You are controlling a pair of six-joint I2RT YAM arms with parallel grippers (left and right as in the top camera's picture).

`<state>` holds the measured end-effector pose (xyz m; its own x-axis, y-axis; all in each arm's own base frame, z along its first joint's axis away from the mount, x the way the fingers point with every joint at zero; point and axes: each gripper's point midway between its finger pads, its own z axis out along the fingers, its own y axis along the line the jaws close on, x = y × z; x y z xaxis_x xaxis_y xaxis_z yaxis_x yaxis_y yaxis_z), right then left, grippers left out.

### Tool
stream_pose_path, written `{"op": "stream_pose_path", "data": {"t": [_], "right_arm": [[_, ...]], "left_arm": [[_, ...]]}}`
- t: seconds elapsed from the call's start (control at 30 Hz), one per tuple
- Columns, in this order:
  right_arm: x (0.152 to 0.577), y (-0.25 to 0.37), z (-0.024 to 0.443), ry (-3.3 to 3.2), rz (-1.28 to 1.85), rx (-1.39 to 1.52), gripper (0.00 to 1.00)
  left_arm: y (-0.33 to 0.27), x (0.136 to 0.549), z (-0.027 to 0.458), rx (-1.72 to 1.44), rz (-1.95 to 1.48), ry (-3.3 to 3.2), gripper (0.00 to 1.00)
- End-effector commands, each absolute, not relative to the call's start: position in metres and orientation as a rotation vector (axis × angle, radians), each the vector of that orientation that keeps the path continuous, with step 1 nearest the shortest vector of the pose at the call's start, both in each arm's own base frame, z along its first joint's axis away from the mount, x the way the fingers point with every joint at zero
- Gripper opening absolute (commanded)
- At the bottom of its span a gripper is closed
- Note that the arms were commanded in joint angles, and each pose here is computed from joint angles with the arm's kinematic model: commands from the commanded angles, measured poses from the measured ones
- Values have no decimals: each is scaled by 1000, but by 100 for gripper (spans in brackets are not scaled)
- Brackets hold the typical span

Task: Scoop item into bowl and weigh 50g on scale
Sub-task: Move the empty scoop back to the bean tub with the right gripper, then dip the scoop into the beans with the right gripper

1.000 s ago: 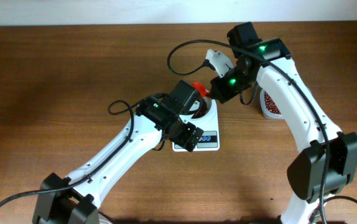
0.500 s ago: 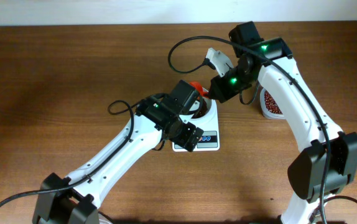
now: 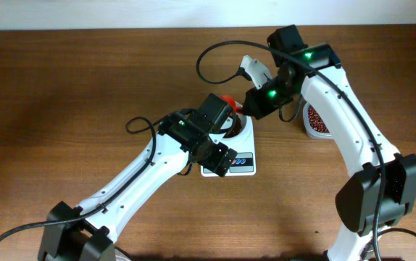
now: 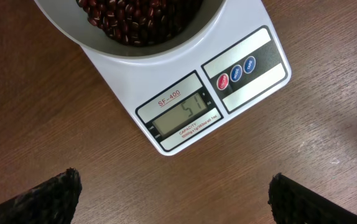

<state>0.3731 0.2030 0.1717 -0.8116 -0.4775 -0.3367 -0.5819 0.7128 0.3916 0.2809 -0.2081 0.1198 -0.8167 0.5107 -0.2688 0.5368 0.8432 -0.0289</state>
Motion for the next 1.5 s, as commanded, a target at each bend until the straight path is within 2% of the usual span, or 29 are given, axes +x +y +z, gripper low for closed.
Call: {"op": "stream_pose_path", "data": {"t": [0.0, 0.2, 0.47, 0.73, 0.87, 1.0, 1.27, 1.4, 1.47], "right_arm": [[374, 210, 205, 2601, 1011, -768, 4], [380, 170, 236, 2521, 1365, -493, 4], [397, 60, 235, 2532, 1318, -66, 4], [374, -73, 182, 2810, 772, 430, 4], [360, -105, 164, 2947, 385, 630, 4], [361, -101, 181, 2988, 143, 571, 4], [374, -63, 205, 2979, -488, 190, 4], [370, -54, 206, 2993, -525, 142, 4], [371, -46, 203, 2997, -448, 166, 4]], "left_arm": [[-207, 281, 116, 815, -134, 2776, 99], [-207, 281, 116, 815, -134, 2776, 99], [-207, 281, 116, 815, -134, 2776, 99], [-207, 281, 116, 815, -134, 2776, 99], [-207, 281, 116, 815, -134, 2776, 99], [-207, 281, 116, 815, -134, 2776, 99], [-207, 281, 116, 815, -134, 2776, 99], [-207, 281, 116, 815, -134, 2776, 99], [-207, 281, 116, 815, -134, 2776, 99]]}}
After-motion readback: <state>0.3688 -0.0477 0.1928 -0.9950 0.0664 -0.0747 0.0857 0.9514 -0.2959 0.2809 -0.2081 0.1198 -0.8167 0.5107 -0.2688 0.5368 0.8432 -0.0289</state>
